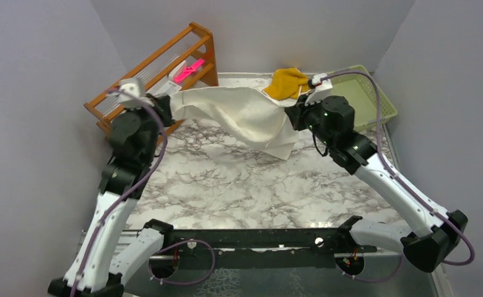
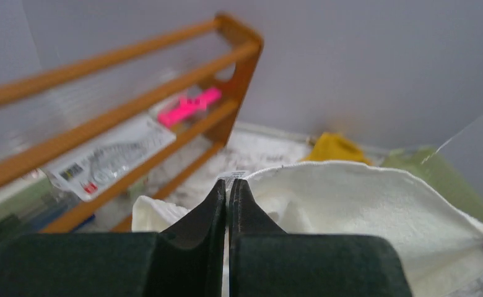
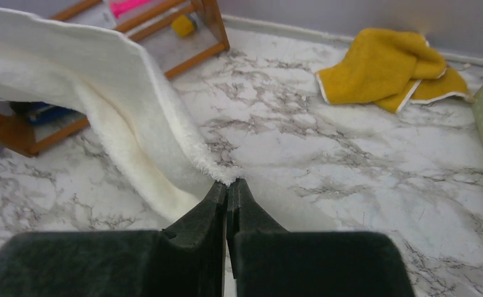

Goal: Roll the towels
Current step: Flatten out the towel at the center of the board.

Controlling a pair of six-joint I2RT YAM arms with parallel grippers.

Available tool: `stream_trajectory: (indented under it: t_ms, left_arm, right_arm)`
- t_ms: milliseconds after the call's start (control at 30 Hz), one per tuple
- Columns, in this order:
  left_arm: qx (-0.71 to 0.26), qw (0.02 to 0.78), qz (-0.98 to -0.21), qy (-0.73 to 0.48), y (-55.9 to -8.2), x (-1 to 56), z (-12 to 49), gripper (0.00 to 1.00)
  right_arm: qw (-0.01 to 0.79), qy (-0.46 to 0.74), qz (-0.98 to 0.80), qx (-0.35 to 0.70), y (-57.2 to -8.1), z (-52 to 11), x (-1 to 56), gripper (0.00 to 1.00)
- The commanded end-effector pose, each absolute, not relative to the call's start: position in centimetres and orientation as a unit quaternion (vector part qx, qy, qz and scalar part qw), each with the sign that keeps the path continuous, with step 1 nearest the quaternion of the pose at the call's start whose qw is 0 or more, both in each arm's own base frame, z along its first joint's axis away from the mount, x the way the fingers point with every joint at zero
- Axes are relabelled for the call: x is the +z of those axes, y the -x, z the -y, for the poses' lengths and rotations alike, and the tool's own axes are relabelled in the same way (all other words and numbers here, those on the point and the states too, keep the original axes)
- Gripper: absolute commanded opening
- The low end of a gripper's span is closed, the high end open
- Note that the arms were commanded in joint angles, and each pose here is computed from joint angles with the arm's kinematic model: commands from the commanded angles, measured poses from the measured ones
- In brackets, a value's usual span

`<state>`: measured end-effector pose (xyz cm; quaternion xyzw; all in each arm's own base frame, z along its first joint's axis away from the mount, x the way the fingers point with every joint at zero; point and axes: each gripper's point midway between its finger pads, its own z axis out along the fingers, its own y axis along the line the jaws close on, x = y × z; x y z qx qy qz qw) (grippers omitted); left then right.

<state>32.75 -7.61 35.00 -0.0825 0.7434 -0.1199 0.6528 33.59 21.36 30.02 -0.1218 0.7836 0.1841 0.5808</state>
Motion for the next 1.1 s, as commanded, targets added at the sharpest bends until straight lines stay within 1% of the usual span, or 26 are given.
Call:
stream_trajectory:
  t_ms: [0, 100, 233, 433, 533, 633, 733, 800, 867, 967, 1067]
  left_arm:
    - [-0.092, 0.739, -0.660, 0.099, -27.5, 42.3, 3.8, 0.00]
    - [-0.078, 0.760, -0.638, 0.102, -25.5, 43.7, 2.5, 0.00]
    - [-0.066, 0.763, -0.635, 0.100, -24.4, 43.6, 1.8, 0.00]
    - [-0.079, 0.776, -0.622, 0.075, -22.3, 44.7, 2.0, 0.00]
    - [-0.095, 0.788, -0.604, 0.074, -20.0, 46.6, 1.6, 0.00]
    - [-0.115, 0.800, -0.585, 0.069, -17.3, 48.5, 1.3, 0.00]
    - [-0.131, 0.804, -0.578, 0.055, -15.7, 49.5, 1.6, 0.00]
    - [-0.130, 0.797, -0.589, 0.039, -16.1, 49.0, 2.1, 0.00]
    - [-0.111, 0.776, -0.620, 0.038, -18.1, 47.3, 2.4, 0.00]
    - [-0.069, 0.728, -0.680, 0.053, -22.5, 43.0, 2.5, 0.00]
    - [0.015, 0.670, -0.732, 0.121, -26.5, 37.4, 0.5, 0.00]
  right_arm:
    - [0.671, 0.072, -0.707, 0.213, -31.4, -18.8, 37.9, 0.01]
    - [0.698, 0.060, -0.684, 0.204, -30.6, -17.4, 39.6, 0.01]
    - [0.688, 0.063, -0.700, 0.181, -30.8, -16.9, 39.2, 0.01]
    - [0.699, 0.080, -0.682, 0.200, -28.7, -16.3, 40.9, 0.01]
    - [0.698, 0.109, -0.669, 0.231, -26.8, -16.8, 42.3, 0.01]
    - [0.670, 0.160, -0.669, 0.279, -24.3, -18.3, 43.1, 0.01]
    - [0.651, 0.195, -0.664, 0.313, -22.4, -19.3, 43.3, 0.01]
    - [0.646, 0.206, -0.658, 0.327, -21.9, -19.7, 43.1, 0.01]
    - [0.636, 0.210, -0.666, 0.328, -22.5, -20.3, 41.9, 0.01]
    - [0.613, 0.187, -0.699, 0.317, -24.7, -21.1, 38.7, 0.01]
    - [0.591, 0.147, -0.739, 0.287, -27.4, -21.3, 34.5, 0.01]
